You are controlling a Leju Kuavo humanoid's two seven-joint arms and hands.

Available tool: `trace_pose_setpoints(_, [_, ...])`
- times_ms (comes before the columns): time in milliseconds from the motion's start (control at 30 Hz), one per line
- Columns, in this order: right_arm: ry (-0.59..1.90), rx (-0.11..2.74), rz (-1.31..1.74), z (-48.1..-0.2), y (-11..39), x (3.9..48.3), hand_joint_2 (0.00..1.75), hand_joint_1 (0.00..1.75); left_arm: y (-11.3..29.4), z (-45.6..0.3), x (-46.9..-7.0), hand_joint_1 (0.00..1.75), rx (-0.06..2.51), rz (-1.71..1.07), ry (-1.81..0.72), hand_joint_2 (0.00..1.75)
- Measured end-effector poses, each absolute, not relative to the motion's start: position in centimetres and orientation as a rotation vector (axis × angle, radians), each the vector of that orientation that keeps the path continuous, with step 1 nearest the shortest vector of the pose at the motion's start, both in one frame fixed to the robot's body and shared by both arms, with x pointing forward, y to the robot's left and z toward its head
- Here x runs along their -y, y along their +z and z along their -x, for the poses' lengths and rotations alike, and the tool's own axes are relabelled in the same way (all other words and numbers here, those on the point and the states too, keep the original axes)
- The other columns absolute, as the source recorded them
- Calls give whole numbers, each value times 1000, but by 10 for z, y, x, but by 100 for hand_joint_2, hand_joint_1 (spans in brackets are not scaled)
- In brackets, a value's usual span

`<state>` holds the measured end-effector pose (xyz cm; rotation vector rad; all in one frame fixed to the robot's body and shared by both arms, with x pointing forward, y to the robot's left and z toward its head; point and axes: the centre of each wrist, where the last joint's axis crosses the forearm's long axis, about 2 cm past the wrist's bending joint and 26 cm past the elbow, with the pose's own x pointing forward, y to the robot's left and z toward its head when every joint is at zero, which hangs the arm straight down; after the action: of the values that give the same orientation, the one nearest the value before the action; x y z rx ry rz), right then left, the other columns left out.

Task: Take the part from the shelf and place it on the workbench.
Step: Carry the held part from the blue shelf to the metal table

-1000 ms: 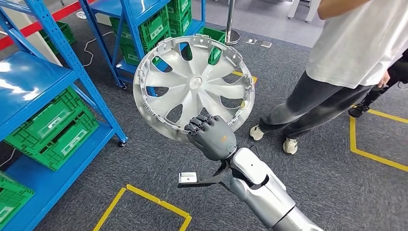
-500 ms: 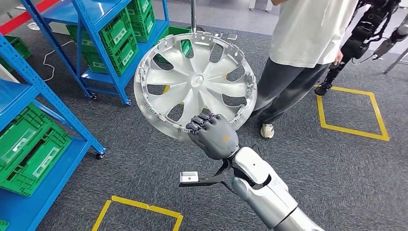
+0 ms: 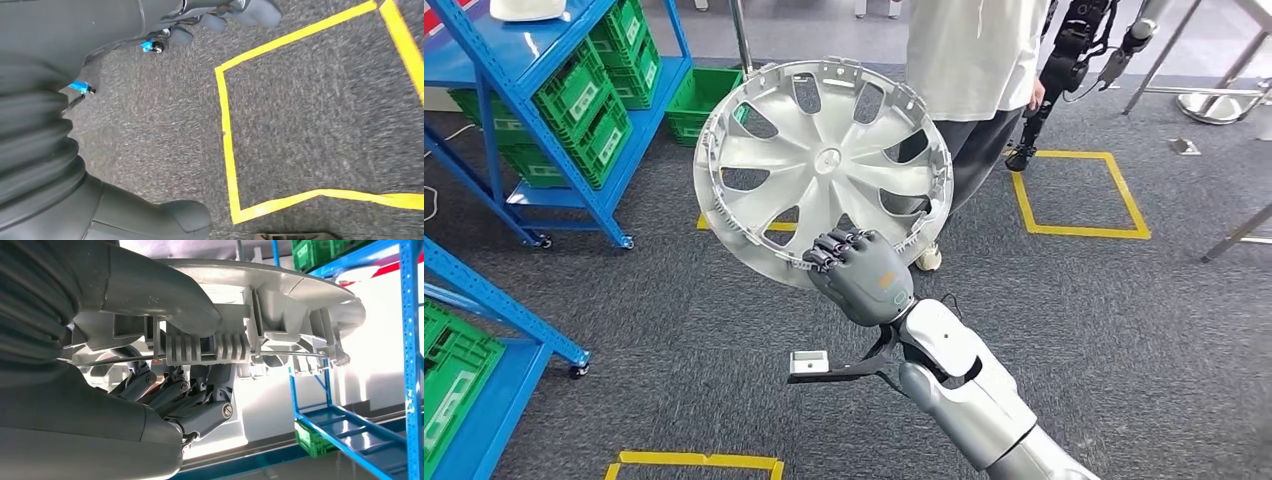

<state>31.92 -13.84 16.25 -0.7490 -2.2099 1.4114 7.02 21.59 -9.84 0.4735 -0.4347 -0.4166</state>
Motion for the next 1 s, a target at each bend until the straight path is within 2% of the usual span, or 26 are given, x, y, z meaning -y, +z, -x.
trace_pose_setpoints(1000, [1376, 2200, 773, -329, 164, 138, 175, 175, -99, -69, -216, 0, 427, -475, -414, 175])
